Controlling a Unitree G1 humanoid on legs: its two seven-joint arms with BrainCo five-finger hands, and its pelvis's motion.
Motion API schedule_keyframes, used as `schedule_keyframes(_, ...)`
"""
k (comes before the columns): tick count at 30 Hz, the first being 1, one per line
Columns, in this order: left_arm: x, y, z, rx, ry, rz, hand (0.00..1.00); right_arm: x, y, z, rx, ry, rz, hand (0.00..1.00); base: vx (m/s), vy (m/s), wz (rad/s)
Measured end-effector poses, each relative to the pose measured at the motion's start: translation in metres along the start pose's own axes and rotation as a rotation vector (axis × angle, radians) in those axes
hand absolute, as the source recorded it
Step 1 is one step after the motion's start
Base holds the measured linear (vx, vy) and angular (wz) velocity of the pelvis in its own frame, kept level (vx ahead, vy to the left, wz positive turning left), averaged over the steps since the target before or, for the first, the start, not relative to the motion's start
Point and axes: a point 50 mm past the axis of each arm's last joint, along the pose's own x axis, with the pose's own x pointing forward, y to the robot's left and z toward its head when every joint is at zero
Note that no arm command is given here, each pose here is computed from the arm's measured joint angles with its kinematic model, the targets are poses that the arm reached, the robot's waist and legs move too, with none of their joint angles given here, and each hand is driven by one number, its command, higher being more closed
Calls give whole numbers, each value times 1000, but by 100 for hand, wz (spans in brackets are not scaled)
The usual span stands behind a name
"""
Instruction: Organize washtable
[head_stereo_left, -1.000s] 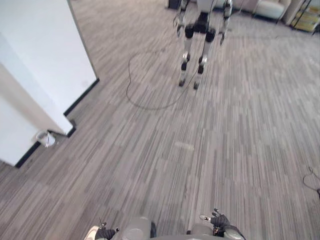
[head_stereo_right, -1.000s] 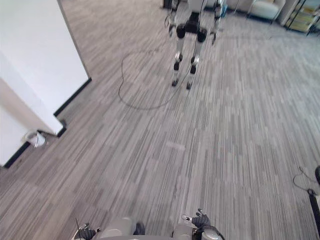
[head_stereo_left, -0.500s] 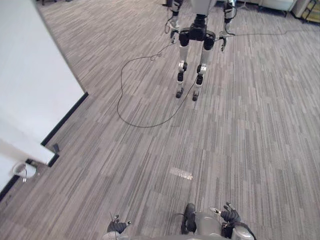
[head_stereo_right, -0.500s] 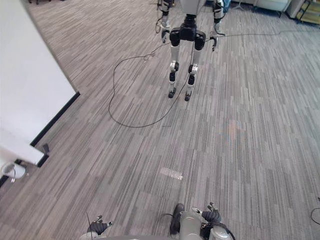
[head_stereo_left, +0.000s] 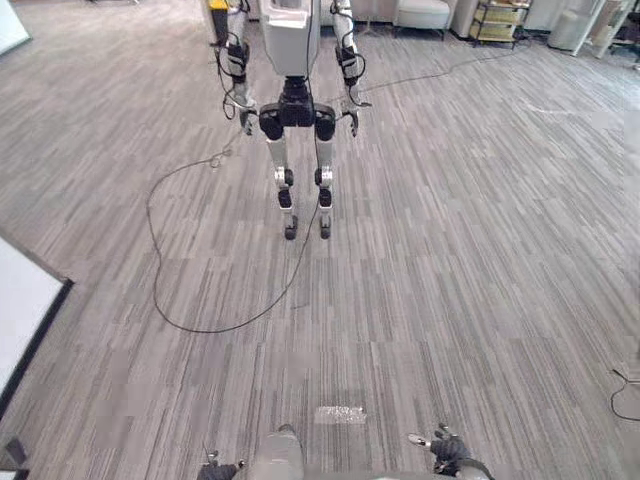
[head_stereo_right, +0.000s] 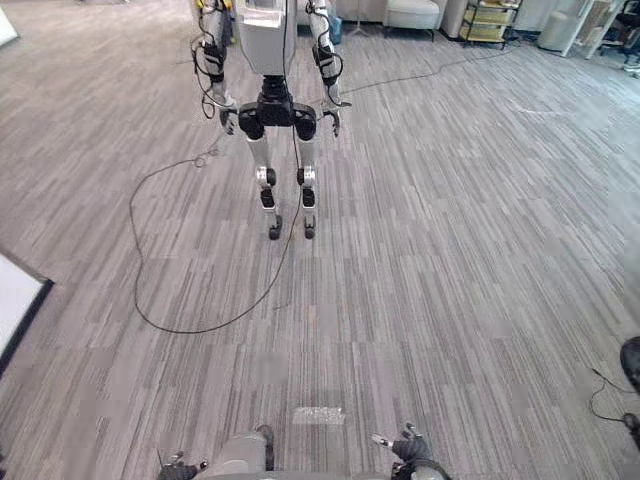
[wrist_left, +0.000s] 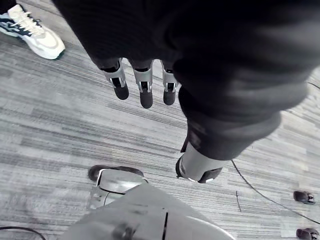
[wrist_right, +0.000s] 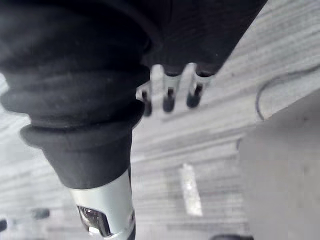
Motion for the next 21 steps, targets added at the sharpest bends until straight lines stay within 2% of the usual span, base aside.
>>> schedule_keyframes(5, 0, 2, -1, 5, 3, 3, 0, 0, 2, -2, -31, 9, 9, 0, 198, 234, -60)
schedule_keyframes(10, 1, 0, 0, 45, 9, -12, 0, 0, -2, 0, -36, 4, 2, 0, 50, 83, -34)
schedule_keyframes(15, 2, 3, 0, 51, 8, -6, 0, -1, 3, -6, -85, 20, 24, 0, 77, -87, 11)
schedule_keyframes(21, -3, -13, -8, 63, -2, -65, 0, -2, -8, -8, -127, 27, 7, 0, 91, -118, 14)
